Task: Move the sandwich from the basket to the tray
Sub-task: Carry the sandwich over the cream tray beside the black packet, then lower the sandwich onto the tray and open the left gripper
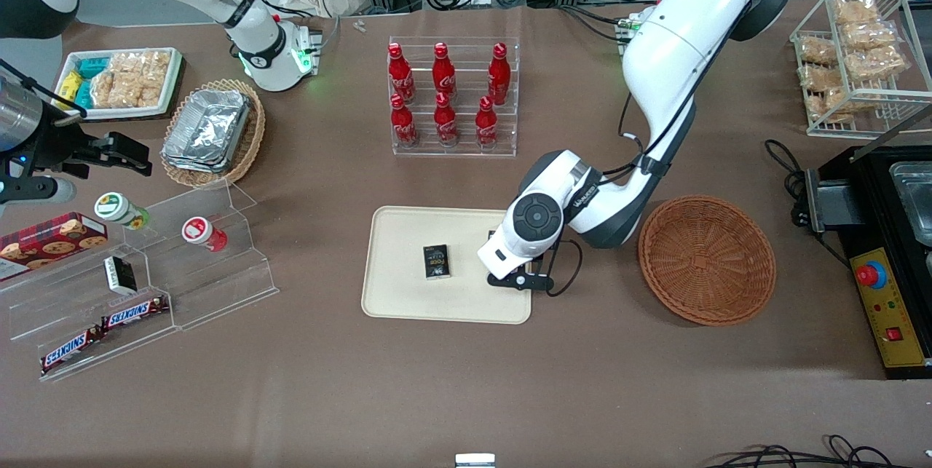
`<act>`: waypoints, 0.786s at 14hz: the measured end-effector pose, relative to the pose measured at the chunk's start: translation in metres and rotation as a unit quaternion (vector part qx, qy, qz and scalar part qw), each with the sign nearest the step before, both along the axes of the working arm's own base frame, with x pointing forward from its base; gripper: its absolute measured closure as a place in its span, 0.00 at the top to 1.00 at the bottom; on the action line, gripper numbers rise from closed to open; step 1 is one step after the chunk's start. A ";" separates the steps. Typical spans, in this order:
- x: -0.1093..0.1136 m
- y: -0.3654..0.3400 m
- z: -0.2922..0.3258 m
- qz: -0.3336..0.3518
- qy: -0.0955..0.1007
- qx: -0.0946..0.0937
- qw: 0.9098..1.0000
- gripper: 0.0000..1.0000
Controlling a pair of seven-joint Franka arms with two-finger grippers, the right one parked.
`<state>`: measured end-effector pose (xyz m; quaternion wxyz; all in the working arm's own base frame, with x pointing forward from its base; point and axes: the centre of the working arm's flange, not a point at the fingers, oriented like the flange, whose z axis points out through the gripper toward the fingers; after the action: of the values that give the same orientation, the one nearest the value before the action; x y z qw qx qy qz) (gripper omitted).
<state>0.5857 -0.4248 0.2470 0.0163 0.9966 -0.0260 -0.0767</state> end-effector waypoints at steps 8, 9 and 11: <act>0.014 0.041 0.077 0.034 0.042 0.062 0.997 1.00; 0.019 0.058 0.108 0.039 0.033 0.063 0.997 1.00; 0.027 0.104 0.171 0.037 0.020 0.066 0.997 1.00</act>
<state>0.6129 -0.3207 0.4181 -0.0458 0.9941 0.0159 -0.0972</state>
